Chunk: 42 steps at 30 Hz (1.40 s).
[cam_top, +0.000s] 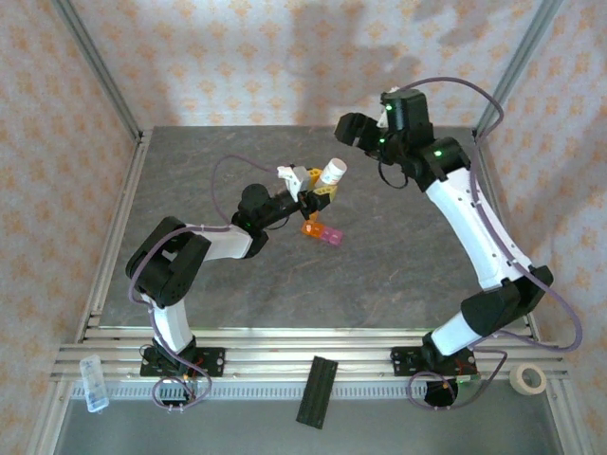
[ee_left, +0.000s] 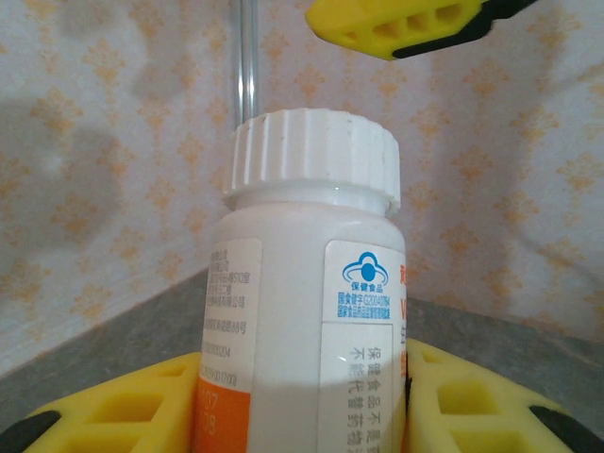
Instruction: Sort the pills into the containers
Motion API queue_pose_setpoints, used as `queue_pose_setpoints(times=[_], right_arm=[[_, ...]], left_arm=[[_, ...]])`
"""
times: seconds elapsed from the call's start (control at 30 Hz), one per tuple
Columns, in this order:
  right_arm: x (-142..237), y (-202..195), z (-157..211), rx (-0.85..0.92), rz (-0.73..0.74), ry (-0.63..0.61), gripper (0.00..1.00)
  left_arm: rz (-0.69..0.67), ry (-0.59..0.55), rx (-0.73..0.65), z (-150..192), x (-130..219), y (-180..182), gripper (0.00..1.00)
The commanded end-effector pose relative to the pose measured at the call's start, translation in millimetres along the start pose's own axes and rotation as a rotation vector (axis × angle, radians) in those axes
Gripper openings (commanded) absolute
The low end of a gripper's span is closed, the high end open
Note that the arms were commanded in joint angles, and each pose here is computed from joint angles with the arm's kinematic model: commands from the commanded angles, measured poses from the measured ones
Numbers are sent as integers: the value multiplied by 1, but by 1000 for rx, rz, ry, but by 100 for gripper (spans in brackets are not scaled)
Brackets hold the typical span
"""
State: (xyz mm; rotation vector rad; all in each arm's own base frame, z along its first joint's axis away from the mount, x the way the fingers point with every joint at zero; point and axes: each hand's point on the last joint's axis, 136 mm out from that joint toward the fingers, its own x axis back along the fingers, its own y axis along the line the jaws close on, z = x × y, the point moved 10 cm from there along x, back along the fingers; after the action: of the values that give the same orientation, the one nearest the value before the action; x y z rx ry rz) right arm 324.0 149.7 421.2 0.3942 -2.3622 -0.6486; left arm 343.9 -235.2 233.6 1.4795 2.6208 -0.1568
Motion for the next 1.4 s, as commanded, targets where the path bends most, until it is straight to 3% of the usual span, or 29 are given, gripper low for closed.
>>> queue_pose_setpoints(times=[0.0, 0.1, 0.33, 1.17, 1.37], right_arm=[[18, -2, 2, 212, -102, 39, 84], [23, 0, 9, 325, -231, 113, 83], [15, 4, 16, 366, -344, 246, 79], [-16, -13, 30, 320, -291, 328, 61], [-21, -16, 33, 313, -277, 339, 43]], left_arm=[[97, -80, 26, -23, -1, 0, 0], [161, -77, 71, -27, -3, -1, 0], [250, -71, 128, -34, -7, -4, 0], [265, -85, 132, -45, -6, -3, 0], [264, -87, 132, -45, -7, -2, 0]])
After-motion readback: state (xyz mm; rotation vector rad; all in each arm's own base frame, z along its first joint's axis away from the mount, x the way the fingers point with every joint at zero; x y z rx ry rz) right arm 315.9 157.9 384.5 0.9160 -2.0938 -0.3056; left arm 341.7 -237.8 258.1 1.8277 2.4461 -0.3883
